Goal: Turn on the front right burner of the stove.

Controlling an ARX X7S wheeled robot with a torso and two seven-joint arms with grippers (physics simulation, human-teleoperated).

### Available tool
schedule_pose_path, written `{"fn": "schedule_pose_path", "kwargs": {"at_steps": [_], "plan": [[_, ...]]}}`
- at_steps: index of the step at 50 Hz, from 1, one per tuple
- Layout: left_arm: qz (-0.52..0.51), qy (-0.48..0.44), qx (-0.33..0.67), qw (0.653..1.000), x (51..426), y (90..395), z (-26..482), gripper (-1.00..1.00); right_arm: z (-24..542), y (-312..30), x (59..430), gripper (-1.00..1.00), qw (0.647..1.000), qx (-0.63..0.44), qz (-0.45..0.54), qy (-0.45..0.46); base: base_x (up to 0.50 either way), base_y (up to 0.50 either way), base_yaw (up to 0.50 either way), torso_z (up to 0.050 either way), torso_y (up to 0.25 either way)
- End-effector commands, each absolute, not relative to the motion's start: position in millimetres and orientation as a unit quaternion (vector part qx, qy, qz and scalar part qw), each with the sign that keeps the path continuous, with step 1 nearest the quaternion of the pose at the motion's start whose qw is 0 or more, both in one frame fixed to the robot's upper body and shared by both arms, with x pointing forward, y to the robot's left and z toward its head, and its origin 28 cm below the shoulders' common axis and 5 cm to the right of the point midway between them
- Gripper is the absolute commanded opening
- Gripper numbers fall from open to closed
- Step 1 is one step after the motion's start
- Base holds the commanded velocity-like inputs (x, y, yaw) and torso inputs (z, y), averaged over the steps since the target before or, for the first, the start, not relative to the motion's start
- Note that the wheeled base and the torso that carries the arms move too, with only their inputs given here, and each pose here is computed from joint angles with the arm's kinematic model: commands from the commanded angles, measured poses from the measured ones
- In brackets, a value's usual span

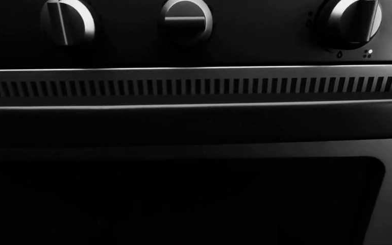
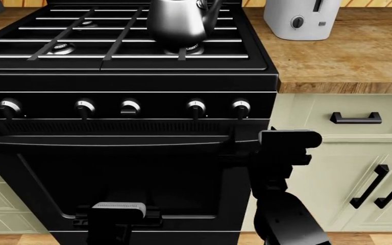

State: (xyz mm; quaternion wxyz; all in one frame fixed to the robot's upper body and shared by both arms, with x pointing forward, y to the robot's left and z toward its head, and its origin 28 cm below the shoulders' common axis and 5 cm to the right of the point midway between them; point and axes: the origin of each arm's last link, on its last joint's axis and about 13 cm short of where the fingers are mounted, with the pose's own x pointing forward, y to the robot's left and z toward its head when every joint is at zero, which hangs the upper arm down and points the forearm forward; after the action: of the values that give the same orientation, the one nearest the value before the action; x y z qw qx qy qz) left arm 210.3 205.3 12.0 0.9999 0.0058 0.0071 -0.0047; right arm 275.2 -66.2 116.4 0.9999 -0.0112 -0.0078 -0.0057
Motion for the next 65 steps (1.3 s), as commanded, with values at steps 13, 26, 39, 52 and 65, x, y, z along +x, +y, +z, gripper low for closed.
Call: {"fn": "schedule_pose_path", "kwargs": {"at_steps": [13, 26, 39, 52, 65], "plan": [[-0.004, 0.012, 0.01, 1.0, 211, 205, 11, 1.0, 133, -62, 322, 1.0, 1.0, -0.012, -0.001, -0.012, 0.0, 0.0, 0.0, 0.0, 0.0], [-0.005, 0.012, 0.011, 1.0, 211, 205, 11, 1.0, 122, -58, 329, 1.0, 1.0, -0.006, 0.004, 0.003, 0.0, 0.0, 0.0, 0.0, 0.0], [-0.005, 0.012, 0.012, 1.0, 211, 205, 11, 1.0, 116, -57, 329, 1.0, 1.0, -0.007, 0.008, 0.016, 0.0, 0.0, 0.0, 0.0, 0.0], [-0.005, 0.013, 0.014, 1.0, 211, 205, 11, 1.0, 119, -56, 326, 1.0, 1.0, -0.01, 0.01, 0.01, 0.0, 0.0, 0.0, 0.0, 0.0], [-0.004, 0.013, 0.015, 1.0, 211, 205, 11, 1.0, 116, -58, 331, -1.0, 1.0, -0.013, 0.011, 0.009, 0.0, 0.0, 0.0, 0.0, 0.0]]}}
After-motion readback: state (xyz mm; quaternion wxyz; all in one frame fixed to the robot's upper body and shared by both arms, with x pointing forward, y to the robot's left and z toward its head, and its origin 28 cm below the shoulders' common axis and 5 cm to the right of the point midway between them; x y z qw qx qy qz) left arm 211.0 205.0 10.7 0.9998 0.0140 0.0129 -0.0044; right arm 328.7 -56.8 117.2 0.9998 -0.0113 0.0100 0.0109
